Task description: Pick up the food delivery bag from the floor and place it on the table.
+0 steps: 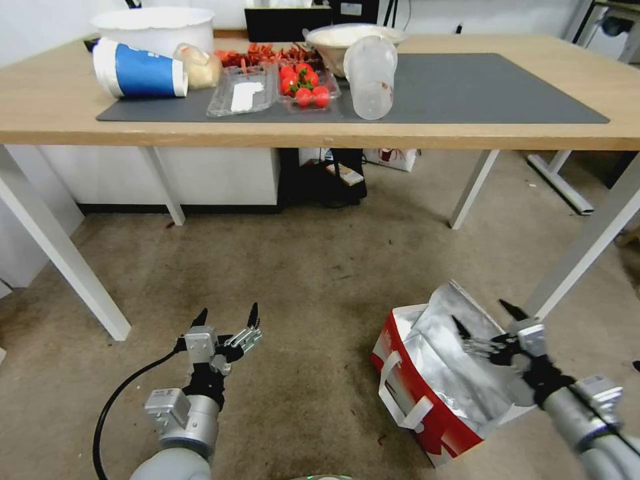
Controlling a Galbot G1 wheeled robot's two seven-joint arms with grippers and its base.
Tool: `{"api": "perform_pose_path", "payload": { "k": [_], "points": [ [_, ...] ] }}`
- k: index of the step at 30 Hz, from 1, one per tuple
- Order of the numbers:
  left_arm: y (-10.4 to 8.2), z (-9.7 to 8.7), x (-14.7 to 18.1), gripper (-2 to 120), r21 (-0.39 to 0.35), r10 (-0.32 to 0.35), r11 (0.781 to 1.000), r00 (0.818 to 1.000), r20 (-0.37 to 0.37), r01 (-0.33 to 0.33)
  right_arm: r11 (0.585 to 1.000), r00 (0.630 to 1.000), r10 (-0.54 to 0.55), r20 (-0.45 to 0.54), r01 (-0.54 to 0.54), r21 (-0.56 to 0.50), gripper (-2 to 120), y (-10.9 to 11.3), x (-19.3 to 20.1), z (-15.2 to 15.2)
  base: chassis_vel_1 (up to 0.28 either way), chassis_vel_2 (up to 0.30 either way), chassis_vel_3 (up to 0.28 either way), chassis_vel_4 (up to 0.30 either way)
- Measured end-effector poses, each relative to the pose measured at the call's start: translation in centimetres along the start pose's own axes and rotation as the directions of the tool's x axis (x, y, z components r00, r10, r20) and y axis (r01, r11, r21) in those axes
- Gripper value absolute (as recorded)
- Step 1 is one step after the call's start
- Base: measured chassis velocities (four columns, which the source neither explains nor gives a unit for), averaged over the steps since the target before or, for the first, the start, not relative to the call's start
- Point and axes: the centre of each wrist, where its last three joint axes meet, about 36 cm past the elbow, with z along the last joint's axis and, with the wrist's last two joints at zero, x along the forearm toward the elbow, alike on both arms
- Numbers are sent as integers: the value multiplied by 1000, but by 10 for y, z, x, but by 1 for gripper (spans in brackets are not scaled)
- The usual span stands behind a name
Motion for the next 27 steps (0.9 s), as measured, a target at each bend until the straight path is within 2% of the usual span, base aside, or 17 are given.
{"api": "perform_pose_path", "payload": {
  "k": [1,4,10,13,14,18,27],
  "points": [
    [0,0,0,100,0,0,1000,1000,0,0,1000,1000,0,0,0,0,100,0,0,0,0,0,0,0],
    [1,2,-1,100,1,-4,1000,1000,-3,4,999,999,-2,-43,5,51,100,-37,5,3,0,0,0,0],
    [0,3,-2,100,12,-8,1000,1000,-7,8,999,997,-9,-76,13,50,100,-55,5,12,0,0,0,0],
    [-1,6,-3,100,17,-10,1000,1000,-13,10,999,997,-46,-62,48,25,100,-67,1,33,0,0,0,0],
    [-1,6,-3,100,17,-10,1000,1000,-13,10,999,997,-46,-62,48,25,100,-67,1,33,0,0,0,0],
    [0,9,-2,100,17,-16,1000,1000,-21,16,996,995,-77,-68,80,40,100,-69,-1,73,0,0,0,0],
    [1,14,-1,100,14,-21,1000,999,-24,22,994,990,-94,-108,99,38,100,-72,-2,98,0,0,0,0]
  ]
}}
